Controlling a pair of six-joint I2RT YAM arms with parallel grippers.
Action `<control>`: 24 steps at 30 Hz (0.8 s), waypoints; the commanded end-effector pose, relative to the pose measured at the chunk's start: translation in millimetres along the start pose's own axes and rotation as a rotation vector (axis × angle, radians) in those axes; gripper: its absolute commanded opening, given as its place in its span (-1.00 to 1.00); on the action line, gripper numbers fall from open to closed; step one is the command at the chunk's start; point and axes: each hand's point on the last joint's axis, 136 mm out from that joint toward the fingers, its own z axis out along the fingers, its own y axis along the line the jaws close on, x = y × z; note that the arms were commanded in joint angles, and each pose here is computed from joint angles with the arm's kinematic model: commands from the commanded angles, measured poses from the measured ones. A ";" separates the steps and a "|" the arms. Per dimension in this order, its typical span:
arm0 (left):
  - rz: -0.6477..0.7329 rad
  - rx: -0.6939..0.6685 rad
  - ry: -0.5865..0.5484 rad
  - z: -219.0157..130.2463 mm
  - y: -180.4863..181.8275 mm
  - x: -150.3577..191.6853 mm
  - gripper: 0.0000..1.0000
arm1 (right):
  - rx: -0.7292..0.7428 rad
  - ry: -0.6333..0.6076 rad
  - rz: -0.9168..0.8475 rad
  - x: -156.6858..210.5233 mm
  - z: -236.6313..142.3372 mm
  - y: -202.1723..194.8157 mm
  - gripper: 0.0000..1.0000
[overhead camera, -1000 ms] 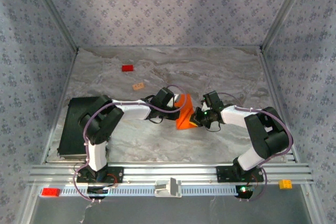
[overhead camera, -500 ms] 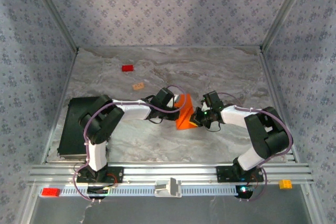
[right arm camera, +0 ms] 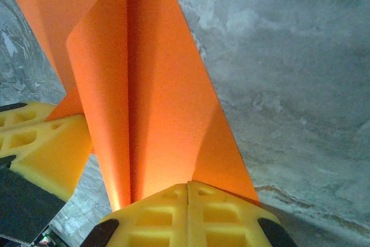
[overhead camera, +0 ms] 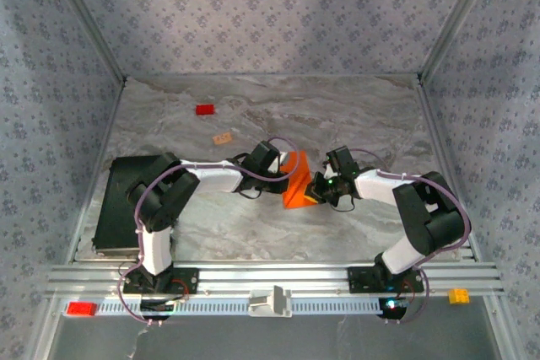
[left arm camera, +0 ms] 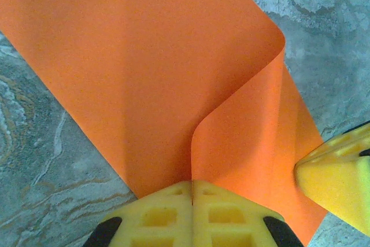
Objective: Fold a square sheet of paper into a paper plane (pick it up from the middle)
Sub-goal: Fold the triangle a second time at the center of the table.
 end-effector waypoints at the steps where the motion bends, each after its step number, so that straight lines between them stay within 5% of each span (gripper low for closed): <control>1: 0.013 0.050 -0.052 -9.5 -15.1 -19.8 -1.00 | 0.099 0.025 0.029 9.2 2.5 -24.9 -0.90; 24: -0.007 0.032 0.008 4.2 -2.9 -6.9 -1.00 | 0.098 0.021 0.027 8.2 0.7 -23.5 -0.90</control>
